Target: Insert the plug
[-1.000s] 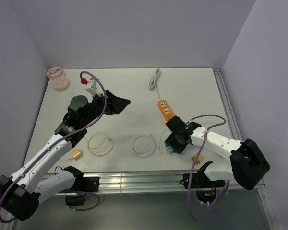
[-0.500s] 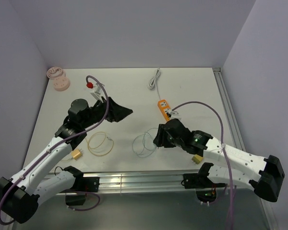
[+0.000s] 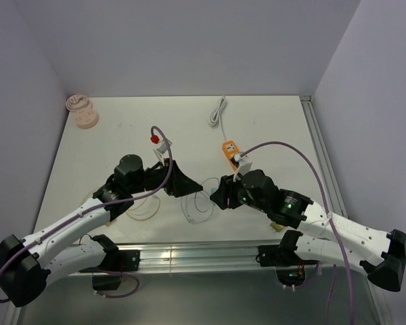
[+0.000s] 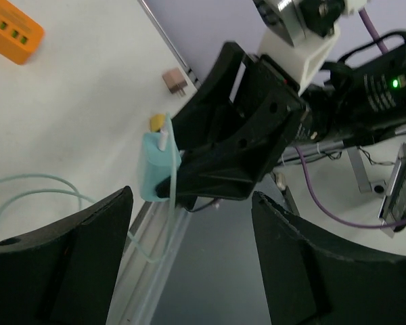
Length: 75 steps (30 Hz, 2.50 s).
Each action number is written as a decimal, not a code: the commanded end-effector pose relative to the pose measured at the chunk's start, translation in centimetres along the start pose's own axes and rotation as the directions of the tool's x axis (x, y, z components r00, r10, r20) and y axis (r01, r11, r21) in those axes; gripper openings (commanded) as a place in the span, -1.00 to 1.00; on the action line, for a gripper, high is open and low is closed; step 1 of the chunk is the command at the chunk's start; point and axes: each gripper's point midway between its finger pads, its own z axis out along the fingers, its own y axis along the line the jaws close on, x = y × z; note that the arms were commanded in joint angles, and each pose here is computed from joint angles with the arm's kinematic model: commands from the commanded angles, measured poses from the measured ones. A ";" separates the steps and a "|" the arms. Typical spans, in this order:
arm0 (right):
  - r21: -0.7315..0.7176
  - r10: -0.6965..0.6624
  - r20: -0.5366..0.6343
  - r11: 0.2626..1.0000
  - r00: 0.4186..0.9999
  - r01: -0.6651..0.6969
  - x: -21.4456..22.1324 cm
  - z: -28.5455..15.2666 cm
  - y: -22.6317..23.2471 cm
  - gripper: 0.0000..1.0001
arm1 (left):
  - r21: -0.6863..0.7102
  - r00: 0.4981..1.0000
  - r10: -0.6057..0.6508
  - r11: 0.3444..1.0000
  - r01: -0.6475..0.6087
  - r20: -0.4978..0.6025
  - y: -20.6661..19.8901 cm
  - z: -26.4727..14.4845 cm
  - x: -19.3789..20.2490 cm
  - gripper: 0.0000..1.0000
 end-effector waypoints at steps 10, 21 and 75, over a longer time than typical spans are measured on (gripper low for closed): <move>-0.158 0.017 0.130 0.987 0.991 0.004 -3.0 -2.2 3.5 -0.96 | 0.012 0.999 0.005 1.000 -0.006 0.041 -1.6 0.1 1.2 0.50; -0.187 -0.013 0.104 0.982 0.994 0.033 -2.4 -2.7 3.9 -0.57 | 0.030 0.997 0.066 0.997 -0.067 0.036 -4.1 0.5 0.0 -0.99; -0.608 -0.522 0.254 0.568 0.814 0.554 -4.3 -9.3 13.2 0.09 | 0.430 0.883 0.464 0.812 -0.395 -0.065 -17.6 -6.3 -0.7 -0.99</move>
